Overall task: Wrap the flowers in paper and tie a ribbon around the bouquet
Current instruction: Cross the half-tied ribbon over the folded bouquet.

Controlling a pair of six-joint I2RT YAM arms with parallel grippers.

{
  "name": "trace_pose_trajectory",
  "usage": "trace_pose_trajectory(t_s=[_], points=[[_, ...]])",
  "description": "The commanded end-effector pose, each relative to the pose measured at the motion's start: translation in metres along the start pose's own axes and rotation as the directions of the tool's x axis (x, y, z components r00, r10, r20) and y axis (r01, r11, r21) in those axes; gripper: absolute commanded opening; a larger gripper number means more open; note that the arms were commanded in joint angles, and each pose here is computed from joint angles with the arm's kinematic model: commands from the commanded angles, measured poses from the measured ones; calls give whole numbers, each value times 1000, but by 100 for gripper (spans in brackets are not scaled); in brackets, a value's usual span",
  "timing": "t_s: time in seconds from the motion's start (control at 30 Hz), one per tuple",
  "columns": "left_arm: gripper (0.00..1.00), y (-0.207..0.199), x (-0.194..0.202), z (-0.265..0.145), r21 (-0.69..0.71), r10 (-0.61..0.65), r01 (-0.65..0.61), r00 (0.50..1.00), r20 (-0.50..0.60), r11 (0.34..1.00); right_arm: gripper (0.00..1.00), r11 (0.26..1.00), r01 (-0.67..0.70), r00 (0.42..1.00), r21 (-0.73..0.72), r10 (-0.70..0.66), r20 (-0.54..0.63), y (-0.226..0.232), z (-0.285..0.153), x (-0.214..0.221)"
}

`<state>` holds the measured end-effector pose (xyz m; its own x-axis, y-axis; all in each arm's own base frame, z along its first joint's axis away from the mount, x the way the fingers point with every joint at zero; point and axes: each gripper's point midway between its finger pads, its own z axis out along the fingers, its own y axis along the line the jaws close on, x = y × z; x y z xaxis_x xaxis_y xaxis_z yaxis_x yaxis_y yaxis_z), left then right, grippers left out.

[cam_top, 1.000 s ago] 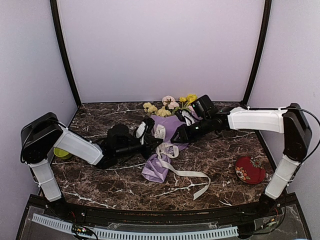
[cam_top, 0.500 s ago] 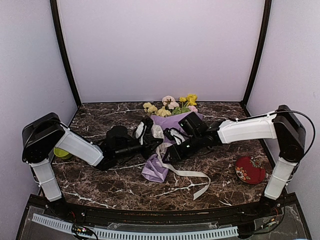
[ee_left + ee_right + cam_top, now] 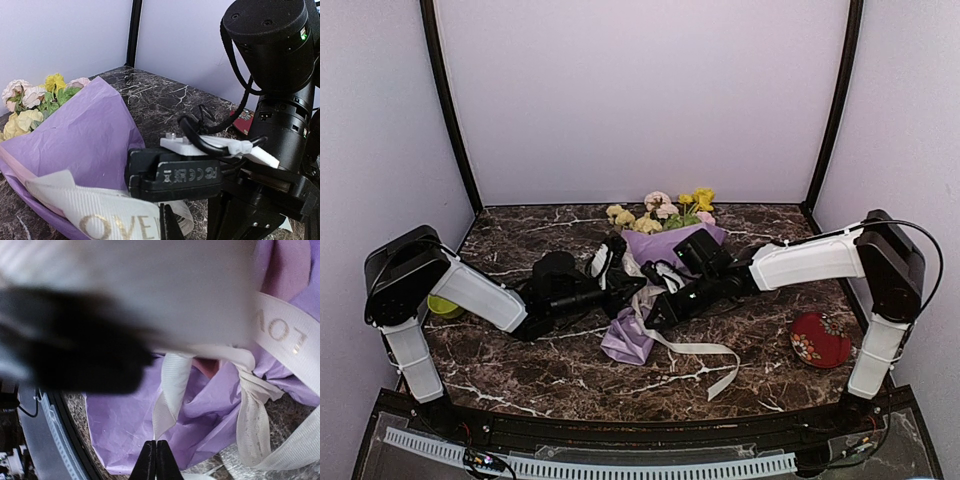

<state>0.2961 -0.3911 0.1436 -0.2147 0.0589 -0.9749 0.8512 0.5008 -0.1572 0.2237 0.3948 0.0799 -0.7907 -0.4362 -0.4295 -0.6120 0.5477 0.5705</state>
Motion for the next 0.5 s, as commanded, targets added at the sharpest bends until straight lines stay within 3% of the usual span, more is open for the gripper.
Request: trace_pose_trajectory(t_s=[0.0,0.17,0.47], points=[[0,2,-4,-2,-2,3,-3,1000,21,1000,0,999,22,1000,-50,-22,1,13,-4,0],[0,3,1,-4,-7,-1,1,1000,9,1000,0,1000,20,999,-2,-20,43,5,-19,-17],[0,2,4,-9,-7,-11,11,1000,5,1000,0,986,-132,981,103,115,154,-40,-45,-43]])
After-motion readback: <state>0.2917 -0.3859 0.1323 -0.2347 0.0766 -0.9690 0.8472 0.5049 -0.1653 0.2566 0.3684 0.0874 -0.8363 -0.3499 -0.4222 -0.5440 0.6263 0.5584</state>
